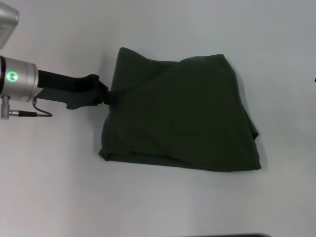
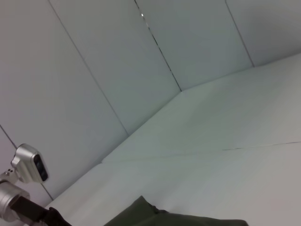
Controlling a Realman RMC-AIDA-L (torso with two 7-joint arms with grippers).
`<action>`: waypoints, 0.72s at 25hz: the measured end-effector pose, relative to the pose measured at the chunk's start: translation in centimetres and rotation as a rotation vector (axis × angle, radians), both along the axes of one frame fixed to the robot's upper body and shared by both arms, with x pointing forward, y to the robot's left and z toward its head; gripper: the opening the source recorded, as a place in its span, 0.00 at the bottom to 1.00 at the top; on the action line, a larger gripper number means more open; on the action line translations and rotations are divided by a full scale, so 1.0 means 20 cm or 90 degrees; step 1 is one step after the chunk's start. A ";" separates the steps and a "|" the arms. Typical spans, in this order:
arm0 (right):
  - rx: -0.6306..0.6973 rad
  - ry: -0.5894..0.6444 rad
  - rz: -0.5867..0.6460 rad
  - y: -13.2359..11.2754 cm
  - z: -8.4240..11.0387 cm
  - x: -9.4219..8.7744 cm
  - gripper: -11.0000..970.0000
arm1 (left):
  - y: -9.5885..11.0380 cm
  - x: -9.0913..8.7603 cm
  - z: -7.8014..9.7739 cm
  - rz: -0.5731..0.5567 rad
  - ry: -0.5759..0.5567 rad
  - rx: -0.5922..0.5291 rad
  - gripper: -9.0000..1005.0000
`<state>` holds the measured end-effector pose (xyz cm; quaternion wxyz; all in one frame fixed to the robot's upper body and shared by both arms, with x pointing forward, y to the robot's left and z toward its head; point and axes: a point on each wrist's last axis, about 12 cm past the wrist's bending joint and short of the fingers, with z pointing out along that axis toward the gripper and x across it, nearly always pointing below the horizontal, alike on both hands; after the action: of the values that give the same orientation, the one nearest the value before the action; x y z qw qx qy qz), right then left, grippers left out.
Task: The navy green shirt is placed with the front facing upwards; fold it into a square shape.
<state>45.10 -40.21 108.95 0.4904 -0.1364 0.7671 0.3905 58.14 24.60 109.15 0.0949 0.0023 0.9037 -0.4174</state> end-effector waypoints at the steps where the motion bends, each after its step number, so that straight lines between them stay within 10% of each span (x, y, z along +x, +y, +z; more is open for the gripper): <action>1: 0.000 0.000 -0.001 0.00 0.00 0.00 0.79 | 0.02 0.00 0.00 0.005 0.001 0.002 0.02; 18: 0.002 -0.004 -0.003 0.00 0.01 0.01 0.79 | 0.19 -0.04 0.02 0.063 -0.026 -0.030 0.04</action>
<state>45.23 -40.25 109.07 0.4941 -0.1351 0.7653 0.3898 57.42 28.40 109.54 0.1339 -0.0358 0.8905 -0.4334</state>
